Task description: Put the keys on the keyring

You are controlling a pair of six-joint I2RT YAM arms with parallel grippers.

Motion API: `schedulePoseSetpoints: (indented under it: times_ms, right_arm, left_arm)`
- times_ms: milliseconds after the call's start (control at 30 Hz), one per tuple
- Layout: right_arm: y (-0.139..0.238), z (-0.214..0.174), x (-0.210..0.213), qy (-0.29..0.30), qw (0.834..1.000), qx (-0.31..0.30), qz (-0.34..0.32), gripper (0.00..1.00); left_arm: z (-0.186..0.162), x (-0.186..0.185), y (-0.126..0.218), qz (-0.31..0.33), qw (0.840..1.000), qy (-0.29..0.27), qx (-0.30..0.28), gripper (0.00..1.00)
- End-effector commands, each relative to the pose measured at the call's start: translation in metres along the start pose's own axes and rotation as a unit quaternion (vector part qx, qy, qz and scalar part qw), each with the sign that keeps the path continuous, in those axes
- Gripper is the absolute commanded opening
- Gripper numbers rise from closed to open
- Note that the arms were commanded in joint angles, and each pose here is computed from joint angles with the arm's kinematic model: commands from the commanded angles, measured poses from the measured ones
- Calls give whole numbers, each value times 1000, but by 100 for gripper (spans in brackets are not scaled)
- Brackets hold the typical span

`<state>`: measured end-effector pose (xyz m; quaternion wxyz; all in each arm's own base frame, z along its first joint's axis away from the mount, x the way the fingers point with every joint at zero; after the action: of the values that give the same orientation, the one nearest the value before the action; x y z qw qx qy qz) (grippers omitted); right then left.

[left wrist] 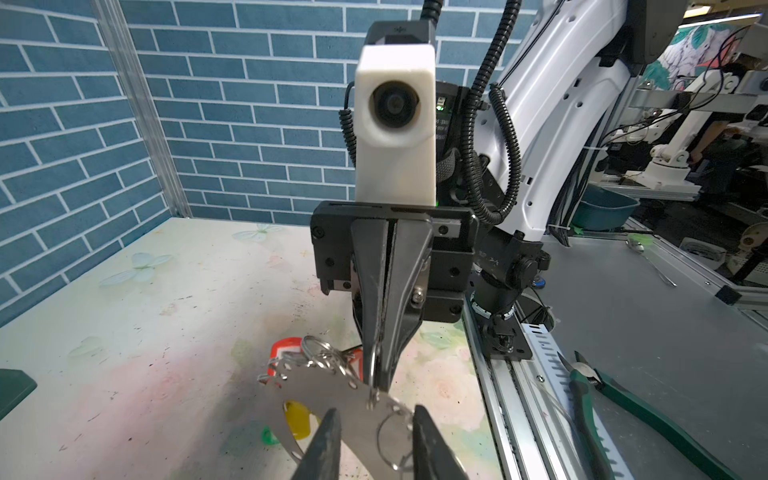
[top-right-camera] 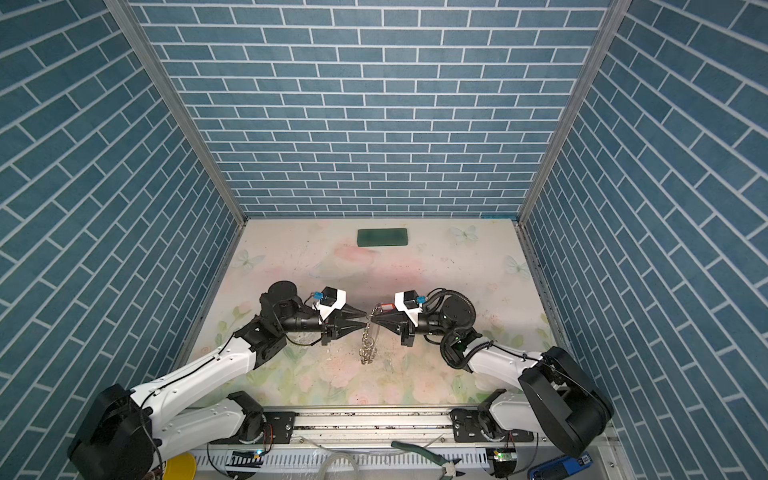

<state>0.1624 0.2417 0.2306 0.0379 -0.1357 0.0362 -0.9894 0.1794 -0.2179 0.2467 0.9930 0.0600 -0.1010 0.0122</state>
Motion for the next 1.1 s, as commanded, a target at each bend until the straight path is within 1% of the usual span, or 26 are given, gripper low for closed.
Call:
schedulePoseSetpoints:
  times_ms: [0,100,167,300,467,533,600,667,700,767,833,933,1067]
  right_arm:
    - [-3,8,9,23,999,-20,30,0]
    - [-5,8,8,22,999,-25,35,0]
    - [-6,9,8,23,999,-27,35,0]
    - [-6,10,7,27,999,-28,34,0]
    - [-8,10,7,25,999,-22,38,0]
    - [-8,8,6,26,999,-16,33,0]
    - [-7,5,5,27,999,-3,22,0]
    - [-5,3,3,31,999,23,-2,8]
    - [-3,-3,1,28,998,54,-25,11]
    - [2,-4,1,35,993,97,-57,15]
    - [6,-5,3,44,988,130,-73,18]
    - [9,-2,4,49,983,153,-89,21]
    - [8,3,5,50,984,146,-84,23]
  left_arm:
    - [5,0,0,-16,1000,-6,-14,24]
    - [4,0,-2,-24,1000,-1,-13,16]
    - [4,0,-2,-28,1000,1,-10,14]
    - [0,0,-2,-27,1000,3,5,8]
    - [2,1,-2,-25,1000,2,4,3]
    - [4,3,-2,-21,1000,4,7,0]
    - [4,5,-2,-15,1000,5,11,0]
    - [3,6,-2,-7,1000,8,27,0]
    - [2,6,-3,-6,999,6,41,0]
    - [-4,3,-4,-14,996,-5,87,0]
    - [0,5,-8,-28,992,-17,120,0]
    - [2,8,-11,-55,988,-3,145,0]
    - [-7,5,-19,-78,979,2,188,0]
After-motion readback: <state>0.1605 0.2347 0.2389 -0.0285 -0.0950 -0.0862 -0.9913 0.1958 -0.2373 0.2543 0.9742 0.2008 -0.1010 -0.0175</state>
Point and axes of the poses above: each gripper's point midway between its finger pads, its own y axis back along the fingers, its own x axis along the line the jaws close on, z = x × y, the point moved 7 cm from there along y, back along the fingers, and after that the axes turned 14 degrees about -y, right-handed, at the moved point
